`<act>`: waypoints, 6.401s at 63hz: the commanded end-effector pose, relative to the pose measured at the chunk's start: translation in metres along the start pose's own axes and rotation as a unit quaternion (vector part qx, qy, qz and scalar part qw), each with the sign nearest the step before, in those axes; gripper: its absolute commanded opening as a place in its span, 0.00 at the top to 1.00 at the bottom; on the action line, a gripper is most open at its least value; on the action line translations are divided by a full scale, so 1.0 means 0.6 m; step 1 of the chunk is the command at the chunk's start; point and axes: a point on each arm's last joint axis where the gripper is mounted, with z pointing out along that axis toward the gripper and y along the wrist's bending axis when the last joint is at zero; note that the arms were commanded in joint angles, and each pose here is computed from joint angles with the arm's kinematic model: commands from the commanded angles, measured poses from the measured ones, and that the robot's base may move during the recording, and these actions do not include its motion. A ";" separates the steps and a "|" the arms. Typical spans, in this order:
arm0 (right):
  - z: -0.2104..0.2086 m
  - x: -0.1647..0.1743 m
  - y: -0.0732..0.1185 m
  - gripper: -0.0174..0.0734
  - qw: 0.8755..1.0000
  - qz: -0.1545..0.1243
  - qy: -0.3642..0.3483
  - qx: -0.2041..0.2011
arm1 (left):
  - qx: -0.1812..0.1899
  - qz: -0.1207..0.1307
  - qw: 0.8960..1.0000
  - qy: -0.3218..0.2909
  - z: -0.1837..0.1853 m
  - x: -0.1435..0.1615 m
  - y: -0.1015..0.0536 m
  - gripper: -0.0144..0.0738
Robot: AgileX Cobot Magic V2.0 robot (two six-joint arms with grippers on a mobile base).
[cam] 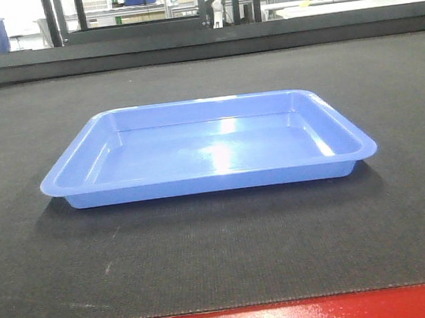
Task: Grab blue tray and place on right shelf
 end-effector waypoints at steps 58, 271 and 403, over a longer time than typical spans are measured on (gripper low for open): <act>-0.020 -0.096 0.001 0.75 0.988 0.011 -0.157 0.007 | 0.005 0.026 0.989 -0.144 -0.021 -0.108 -0.007 0.89; 0.492 -0.185 0.196 0.75 0.876 -0.018 0.475 -0.081 | 0.029 0.003 0.864 0.502 0.522 -0.271 -0.231 0.89; 0.209 -0.378 0.180 0.75 0.900 -0.035 0.394 -0.183 | 0.095 0.023 0.872 0.480 0.217 -0.379 -0.208 0.89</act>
